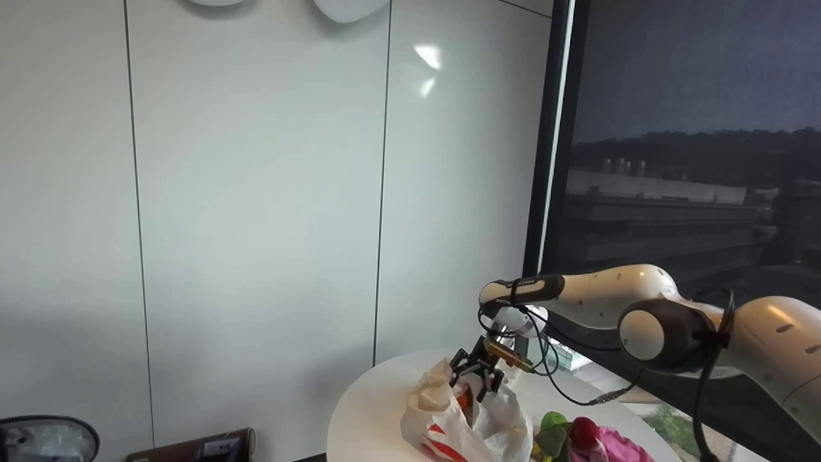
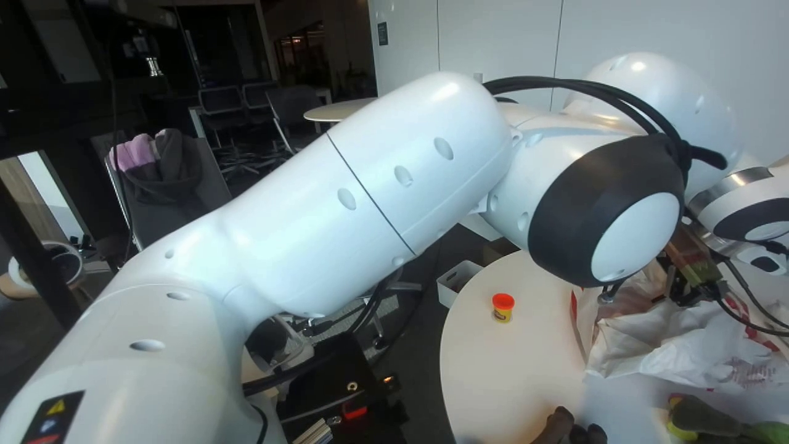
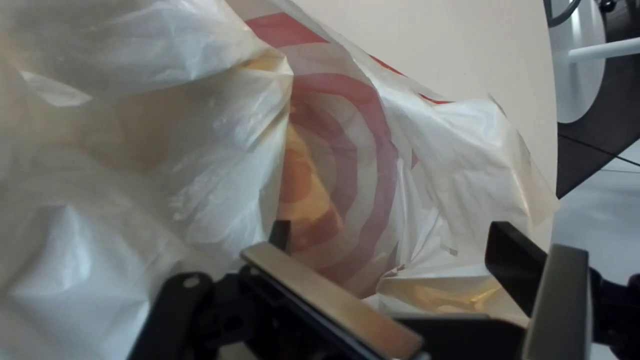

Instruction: Remove some items from the plastic bag and put it on the table

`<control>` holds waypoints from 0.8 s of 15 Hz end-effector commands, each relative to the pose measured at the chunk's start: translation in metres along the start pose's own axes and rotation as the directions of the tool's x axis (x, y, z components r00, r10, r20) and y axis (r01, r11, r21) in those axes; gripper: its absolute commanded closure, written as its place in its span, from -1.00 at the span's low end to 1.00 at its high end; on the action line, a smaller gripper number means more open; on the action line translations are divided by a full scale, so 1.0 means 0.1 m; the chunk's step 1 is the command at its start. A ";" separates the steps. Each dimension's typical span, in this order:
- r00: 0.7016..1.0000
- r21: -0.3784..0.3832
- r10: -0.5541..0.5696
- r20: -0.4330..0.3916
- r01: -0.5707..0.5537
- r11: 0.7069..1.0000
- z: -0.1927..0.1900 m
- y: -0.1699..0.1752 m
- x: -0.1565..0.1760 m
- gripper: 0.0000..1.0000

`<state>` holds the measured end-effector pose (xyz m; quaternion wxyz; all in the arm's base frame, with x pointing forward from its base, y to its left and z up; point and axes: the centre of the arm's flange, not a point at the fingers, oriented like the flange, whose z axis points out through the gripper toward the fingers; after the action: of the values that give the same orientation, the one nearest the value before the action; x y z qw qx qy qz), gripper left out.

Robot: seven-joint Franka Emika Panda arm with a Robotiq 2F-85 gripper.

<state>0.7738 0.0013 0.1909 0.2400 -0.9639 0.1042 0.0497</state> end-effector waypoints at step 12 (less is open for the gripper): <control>0.998 0.217 -0.034 0.047 0.023 0.976 0.21 0.21 0.19 -1.00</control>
<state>0.7671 -0.0004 0.1679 0.3160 -0.9365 0.1120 0.1030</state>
